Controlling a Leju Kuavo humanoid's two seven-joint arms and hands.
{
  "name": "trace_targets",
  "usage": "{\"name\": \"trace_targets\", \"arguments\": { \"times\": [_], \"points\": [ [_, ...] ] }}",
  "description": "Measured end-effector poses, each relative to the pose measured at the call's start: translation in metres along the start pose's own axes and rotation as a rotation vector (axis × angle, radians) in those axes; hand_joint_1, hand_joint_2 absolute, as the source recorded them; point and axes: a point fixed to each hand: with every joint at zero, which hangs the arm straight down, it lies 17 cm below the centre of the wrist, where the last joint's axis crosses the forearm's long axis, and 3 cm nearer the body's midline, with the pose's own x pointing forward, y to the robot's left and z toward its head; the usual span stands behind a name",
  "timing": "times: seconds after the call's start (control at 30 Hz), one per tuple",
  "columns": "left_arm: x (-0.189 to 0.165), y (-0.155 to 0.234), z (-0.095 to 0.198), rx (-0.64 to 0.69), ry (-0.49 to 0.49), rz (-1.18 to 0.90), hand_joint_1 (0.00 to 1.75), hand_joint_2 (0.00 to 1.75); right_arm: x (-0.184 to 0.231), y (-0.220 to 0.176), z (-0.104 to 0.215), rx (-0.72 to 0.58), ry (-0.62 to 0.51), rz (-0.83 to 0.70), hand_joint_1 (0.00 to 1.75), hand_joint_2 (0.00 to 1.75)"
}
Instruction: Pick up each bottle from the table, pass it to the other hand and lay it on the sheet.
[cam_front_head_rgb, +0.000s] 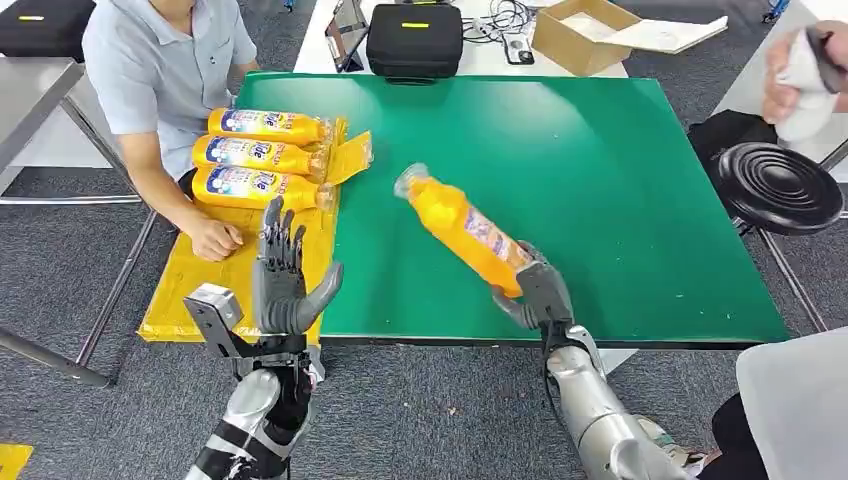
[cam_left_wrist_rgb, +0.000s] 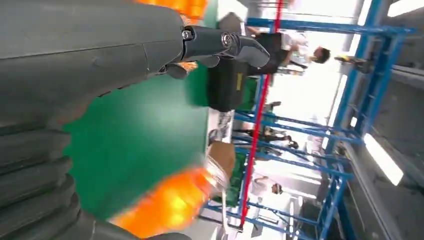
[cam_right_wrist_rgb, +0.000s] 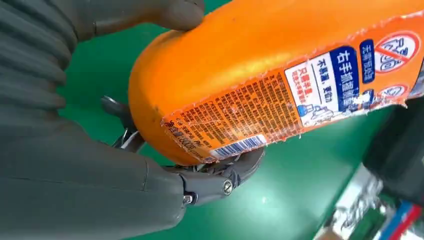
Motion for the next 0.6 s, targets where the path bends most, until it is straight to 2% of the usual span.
{"name": "trace_targets", "arguments": {
  "times": [0.2,0.33,0.4,0.5,0.6],
  "points": [
    [-0.001,0.002,0.004,0.004,0.007,0.004,0.0,1.75,0.012,-0.01,0.0,-0.051,-0.032,-0.059,1.75,1.75],
    [-0.006,0.0,0.008,-0.011,0.04,0.024,0.0,1.75,0.024,-0.005,0.002,-0.052,-0.051,-0.185,1.75,1.75],
    [-0.01,-0.005,0.011,-0.039,0.059,0.045,0.0,1.75,0.033,0.01,0.005,0.01,-0.063,-0.224,1.75,1.75],
    [-0.011,-0.017,0.017,-0.117,0.047,0.028,0.0,1.75,0.05,0.05,0.017,0.182,-0.097,-0.267,1.75,1.75],
    [-0.015,-0.031,0.025,-0.194,0.053,0.035,0.0,1.75,0.059,0.084,0.033,0.305,-0.122,-0.247,1.75,1.75]
  ]
}}
